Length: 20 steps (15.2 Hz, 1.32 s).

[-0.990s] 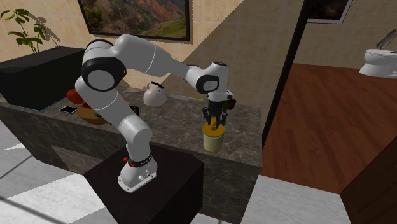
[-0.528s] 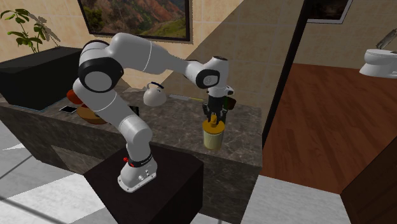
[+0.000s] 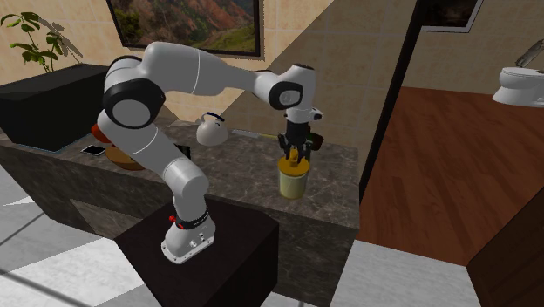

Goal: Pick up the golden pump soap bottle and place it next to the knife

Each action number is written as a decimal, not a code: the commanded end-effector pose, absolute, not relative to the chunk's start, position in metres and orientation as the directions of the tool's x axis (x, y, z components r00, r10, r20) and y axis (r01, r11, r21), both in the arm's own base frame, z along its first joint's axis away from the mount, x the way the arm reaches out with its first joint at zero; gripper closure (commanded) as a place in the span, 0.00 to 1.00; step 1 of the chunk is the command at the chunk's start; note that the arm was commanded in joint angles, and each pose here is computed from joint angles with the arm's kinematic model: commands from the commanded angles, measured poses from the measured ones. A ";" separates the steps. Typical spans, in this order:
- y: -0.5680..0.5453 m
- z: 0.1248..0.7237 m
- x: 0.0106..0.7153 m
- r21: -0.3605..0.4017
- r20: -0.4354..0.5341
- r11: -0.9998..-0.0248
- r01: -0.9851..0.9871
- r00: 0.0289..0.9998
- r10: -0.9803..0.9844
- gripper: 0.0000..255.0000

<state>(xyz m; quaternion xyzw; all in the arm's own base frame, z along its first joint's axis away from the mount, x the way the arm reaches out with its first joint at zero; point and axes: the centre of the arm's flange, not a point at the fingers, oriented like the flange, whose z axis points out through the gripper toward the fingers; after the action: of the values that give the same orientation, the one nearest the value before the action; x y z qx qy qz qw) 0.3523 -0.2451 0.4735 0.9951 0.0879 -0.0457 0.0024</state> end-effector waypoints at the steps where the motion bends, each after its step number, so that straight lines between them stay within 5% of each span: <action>1: -0.243 0.486 0.352 -0.003 -0.091 -0.985 0.175 0.980 0.175 1.00; 20: -0.243 0.586 0.352 -0.003 -0.091 -0.985 0.175 0.980 0.175 1.00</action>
<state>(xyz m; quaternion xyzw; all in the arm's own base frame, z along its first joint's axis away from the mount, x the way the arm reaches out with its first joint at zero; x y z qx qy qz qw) 0.3522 -0.2422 0.5800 0.9951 0.0879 -0.0457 0.0023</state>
